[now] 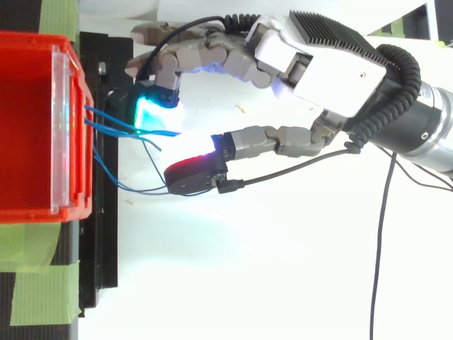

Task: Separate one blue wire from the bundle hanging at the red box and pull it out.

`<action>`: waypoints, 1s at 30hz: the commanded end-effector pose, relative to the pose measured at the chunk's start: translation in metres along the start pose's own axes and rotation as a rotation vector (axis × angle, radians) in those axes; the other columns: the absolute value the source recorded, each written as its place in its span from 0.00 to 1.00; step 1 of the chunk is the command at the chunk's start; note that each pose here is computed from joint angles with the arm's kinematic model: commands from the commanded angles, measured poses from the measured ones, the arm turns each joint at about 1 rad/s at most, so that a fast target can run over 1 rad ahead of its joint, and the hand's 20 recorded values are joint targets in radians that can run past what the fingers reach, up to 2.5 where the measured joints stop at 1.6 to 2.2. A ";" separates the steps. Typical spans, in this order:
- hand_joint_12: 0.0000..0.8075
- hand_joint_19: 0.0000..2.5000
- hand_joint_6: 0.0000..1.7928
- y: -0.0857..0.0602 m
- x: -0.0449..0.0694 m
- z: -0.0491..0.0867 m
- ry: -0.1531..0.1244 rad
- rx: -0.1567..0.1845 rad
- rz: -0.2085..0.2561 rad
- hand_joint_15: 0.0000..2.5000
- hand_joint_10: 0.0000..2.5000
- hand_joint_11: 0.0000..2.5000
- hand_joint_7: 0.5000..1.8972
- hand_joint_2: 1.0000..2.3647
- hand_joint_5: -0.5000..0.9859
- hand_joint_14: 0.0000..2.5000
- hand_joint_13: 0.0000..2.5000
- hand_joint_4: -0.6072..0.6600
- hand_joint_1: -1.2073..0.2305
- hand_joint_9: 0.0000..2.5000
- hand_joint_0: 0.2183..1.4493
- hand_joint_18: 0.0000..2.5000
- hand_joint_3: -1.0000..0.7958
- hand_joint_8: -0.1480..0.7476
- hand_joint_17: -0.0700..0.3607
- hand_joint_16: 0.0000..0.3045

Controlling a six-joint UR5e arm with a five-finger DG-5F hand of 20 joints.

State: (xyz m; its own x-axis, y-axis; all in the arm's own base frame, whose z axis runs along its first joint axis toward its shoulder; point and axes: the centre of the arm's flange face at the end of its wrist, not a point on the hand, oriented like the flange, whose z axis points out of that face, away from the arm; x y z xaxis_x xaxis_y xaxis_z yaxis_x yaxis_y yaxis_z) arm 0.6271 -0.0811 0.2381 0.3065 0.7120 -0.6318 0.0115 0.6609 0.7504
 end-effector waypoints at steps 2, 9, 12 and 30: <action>0.48 0.09 0.41 0.002 -0.003 0.000 -0.001 -0.006 0.000 0.07 0.00 0.16 0.39 0.01 0.20 0.00 0.14 0.56 0.38 0.23 0.36 0.12 0.38 0.53 0.46 0.18; 0.49 0.10 0.44 0.015 -0.012 -0.001 -0.002 -0.007 -0.009 0.09 0.01 0.21 0.35 0.02 0.20 0.00 0.17 0.56 0.35 0.26 0.36 0.13 0.42 0.54 0.45 0.18; 0.49 0.10 0.44 0.017 -0.014 -0.004 0.012 0.008 -0.018 0.11 0.01 0.22 0.36 0.01 0.20 0.00 0.20 0.56 0.35 0.28 0.36 0.14 0.42 0.54 0.45 0.18; 0.47 0.09 0.43 0.025 -0.004 -0.019 0.038 0.111 0.147 0.24 0.01 0.24 0.40 0.01 0.21 0.01 0.44 0.58 0.34 0.33 0.37 0.17 0.41 0.56 0.41 0.16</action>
State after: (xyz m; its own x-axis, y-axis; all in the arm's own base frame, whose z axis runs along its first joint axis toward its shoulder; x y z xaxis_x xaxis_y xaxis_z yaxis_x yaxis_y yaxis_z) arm 0.6104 -0.0677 0.2584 0.2767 0.7732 -0.5706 0.0703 0.5759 0.8145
